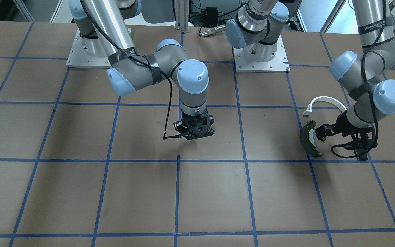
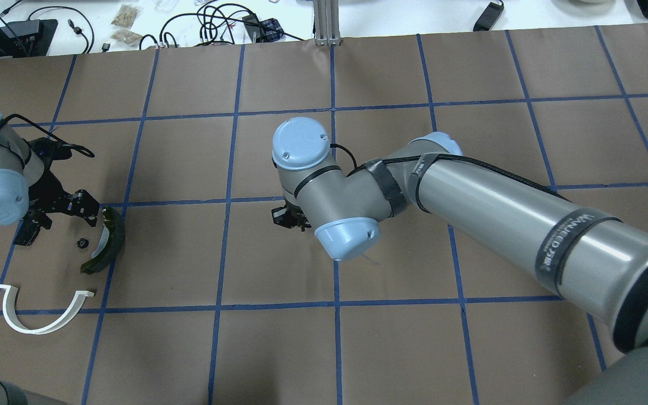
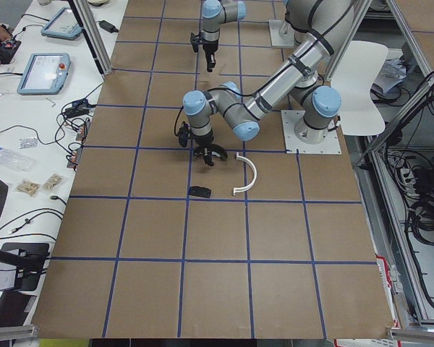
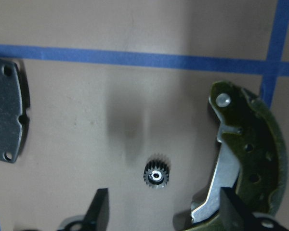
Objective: Place bearing gear from tray to pile
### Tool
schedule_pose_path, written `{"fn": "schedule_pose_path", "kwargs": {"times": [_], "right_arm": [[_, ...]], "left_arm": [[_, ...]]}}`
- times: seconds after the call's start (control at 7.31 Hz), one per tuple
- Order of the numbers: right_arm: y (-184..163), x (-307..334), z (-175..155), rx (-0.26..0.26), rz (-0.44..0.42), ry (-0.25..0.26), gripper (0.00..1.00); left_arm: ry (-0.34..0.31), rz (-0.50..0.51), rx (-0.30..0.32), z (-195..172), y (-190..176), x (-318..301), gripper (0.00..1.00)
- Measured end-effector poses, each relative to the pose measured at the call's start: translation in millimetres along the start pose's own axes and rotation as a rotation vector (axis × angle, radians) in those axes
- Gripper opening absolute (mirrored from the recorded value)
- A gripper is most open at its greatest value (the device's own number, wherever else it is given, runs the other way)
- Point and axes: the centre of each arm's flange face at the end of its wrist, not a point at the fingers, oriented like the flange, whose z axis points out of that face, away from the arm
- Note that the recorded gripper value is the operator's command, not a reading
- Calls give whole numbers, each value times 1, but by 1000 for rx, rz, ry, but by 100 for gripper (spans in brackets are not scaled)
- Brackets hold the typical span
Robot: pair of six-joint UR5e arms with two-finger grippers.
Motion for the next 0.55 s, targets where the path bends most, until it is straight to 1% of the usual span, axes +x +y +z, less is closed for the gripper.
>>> {"fn": "schedule_pose_path", "kwargs": {"times": [0.14,0.27,0.41,0.55], "right_arm": [[1,-14,3,1,22,-3,100],[-5,-14,1,9,41,-6,100],[-20,4,-11,28,75,-8,100],[-45,49,-34,51,131,-5,100]], "left_arm": [[13,-6,-2,-25,-11,3,100],[27,-18,-15,-56,-24,13,100],[55,-49,-17,-88,-35,35,100],[97,-95,-12,-113,-42,69,100]]}}
